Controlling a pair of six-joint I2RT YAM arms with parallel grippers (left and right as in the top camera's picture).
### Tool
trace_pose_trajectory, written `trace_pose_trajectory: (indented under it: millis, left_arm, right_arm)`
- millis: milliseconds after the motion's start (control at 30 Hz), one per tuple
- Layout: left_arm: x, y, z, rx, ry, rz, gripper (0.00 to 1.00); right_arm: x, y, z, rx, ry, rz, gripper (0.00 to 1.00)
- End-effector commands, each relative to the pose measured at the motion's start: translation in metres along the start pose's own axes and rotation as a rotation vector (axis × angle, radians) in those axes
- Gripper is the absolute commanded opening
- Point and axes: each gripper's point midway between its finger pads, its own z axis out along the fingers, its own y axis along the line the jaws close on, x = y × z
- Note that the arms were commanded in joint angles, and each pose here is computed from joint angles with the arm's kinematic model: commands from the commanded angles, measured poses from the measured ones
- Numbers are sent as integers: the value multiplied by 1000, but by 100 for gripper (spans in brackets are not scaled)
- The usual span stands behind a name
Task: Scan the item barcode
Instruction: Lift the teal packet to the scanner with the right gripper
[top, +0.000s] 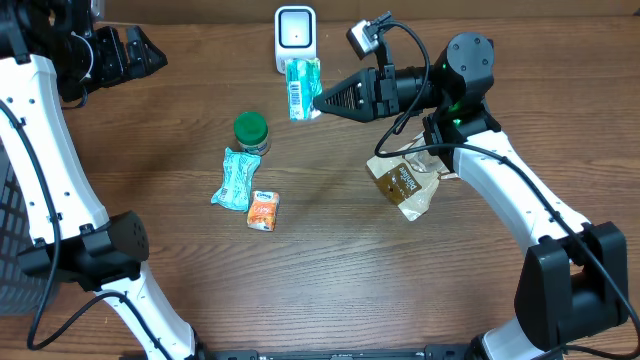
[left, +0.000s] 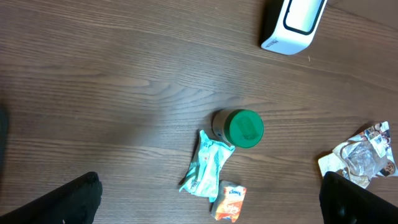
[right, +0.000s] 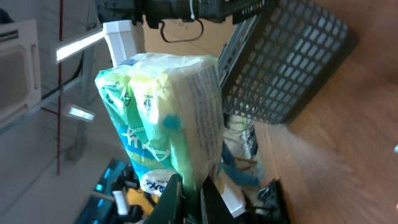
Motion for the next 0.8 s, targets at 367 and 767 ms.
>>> trace_pose_trajectory:
  millis: [367, 767]
  left_arm:
    - [1, -4, 1, 5, 5, 10, 100]
    - [1, -3, 1, 4, 4, 8, 99]
  right_arm:
    - [22, -136, -25, 542, -185, 277, 4]
    - [-90, -115, -73, 1244, -357, -98, 4]
